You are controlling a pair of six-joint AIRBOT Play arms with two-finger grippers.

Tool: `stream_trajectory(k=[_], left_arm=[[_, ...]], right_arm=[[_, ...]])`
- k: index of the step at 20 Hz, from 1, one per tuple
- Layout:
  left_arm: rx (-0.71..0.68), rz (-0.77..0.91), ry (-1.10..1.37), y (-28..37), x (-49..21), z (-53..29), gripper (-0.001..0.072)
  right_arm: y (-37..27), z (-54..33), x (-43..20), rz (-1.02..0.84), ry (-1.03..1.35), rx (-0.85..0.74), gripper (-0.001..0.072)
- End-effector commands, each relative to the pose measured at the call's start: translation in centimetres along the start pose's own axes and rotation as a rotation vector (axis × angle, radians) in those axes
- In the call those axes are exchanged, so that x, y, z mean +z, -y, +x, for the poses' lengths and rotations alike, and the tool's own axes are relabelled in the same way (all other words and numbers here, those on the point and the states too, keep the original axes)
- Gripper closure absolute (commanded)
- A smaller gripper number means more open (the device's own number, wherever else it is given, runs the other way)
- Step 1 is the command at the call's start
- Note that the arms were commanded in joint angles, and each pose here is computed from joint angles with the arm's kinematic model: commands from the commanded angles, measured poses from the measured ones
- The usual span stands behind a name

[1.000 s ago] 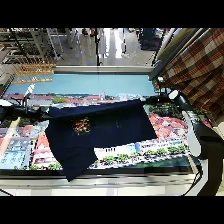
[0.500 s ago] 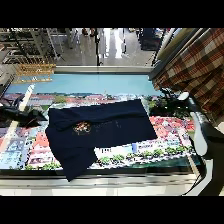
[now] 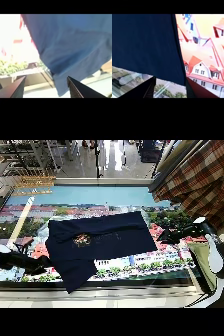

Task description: Fold the clothes and pants, and hang the long-sleeved shirts on hangers.

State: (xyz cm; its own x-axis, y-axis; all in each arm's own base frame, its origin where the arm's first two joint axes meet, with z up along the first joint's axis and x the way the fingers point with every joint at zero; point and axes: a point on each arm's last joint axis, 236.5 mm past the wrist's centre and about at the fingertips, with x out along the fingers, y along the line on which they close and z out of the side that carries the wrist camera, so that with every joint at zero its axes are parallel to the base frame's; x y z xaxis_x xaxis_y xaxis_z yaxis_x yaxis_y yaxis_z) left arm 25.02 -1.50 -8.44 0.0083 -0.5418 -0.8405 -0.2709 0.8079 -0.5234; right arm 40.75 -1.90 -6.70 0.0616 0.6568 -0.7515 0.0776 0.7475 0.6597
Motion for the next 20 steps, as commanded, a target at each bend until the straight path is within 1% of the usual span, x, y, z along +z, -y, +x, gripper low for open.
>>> stream_trajectory(k=[1, 3, 4, 7, 10, 11, 12, 13, 14, 15, 16, 17, 18, 19, 20], left_arm=[[0.019, 0.020, 0.001, -0.3, -1.5, 1.8, 0.0165], [0.043, 0.049, 0.022, -0.1, -0.8, 2.3, 0.0165], [0.053, 0.064, 0.027, 0.0, -0.5, 2.8, 0.0165], [0.075, 0.097, 0.040, 0.6, 0.4, 4.2, 0.0165], [0.063, 0.098, 0.028, 1.5, 0.5, 5.5, 0.0167], [0.062, 0.089, 0.016, 1.6, 0.3, 5.9, 0.0236], [0.063, 0.073, 0.003, 1.6, 0.1, 6.3, 0.0412], [0.061, 0.066, -0.007, 1.6, -0.1, 6.5, 0.0544], [0.054, 0.062, -0.014, 1.7, -0.2, 6.5, 0.0603], [0.050, 0.060, -0.022, 1.8, -0.4, 6.4, 0.0682], [0.048, 0.061, -0.031, 1.8, -0.6, 6.4, 0.0698], [0.047, 0.062, -0.040, 1.8, -0.9, 6.4, 0.0699], [0.045, 0.062, -0.047, 1.9, -1.0, 6.4, 0.0699], [0.043, 0.062, -0.052, 1.9, -1.1, 6.4, 0.0699], [0.043, 0.062, -0.052, 1.9, -1.1, 6.4, 0.0699]], right_arm=[[0.5, 1.4, -0.4, -0.030, -0.024, 0.019, 0.0296], [1.0, 2.4, -0.7, -0.051, -0.050, 0.021, 0.0276], [1.2, 2.6, -0.8, -0.055, -0.055, 0.024, 0.0239], [1.6, 2.8, -1.0, -0.078, -0.068, 0.018, 0.0239], [1.1, 3.2, -1.6, -0.105, -0.098, 0.034, 0.0241], [1.1, 3.4, -1.8, -0.110, -0.107, 0.033, 0.0244], [1.0, 3.5, -1.8, -0.118, -0.110, 0.033, 0.0253], [0.8, 3.6, -1.8, -0.120, -0.114, 0.036, 0.0302], [0.7, 3.6, -2.1, -0.122, -0.126, 0.036, 0.0320], [0.7, 3.6, -2.3, -0.122, -0.136, 0.038, 0.0355], [0.7, 3.5, -2.6, -0.122, -0.149, 0.039, 0.0404], [0.8, 3.4, -3.0, -0.123, -0.163, 0.038, 0.0410], [0.9, 3.4, -3.3, -0.123, -0.178, 0.034, 0.0432], [1.0, 3.3, -3.6, -0.124, -0.189, 0.032, 0.0499], [1.0, 3.3, -3.6, -0.124, -0.189, 0.031, 0.0690]])
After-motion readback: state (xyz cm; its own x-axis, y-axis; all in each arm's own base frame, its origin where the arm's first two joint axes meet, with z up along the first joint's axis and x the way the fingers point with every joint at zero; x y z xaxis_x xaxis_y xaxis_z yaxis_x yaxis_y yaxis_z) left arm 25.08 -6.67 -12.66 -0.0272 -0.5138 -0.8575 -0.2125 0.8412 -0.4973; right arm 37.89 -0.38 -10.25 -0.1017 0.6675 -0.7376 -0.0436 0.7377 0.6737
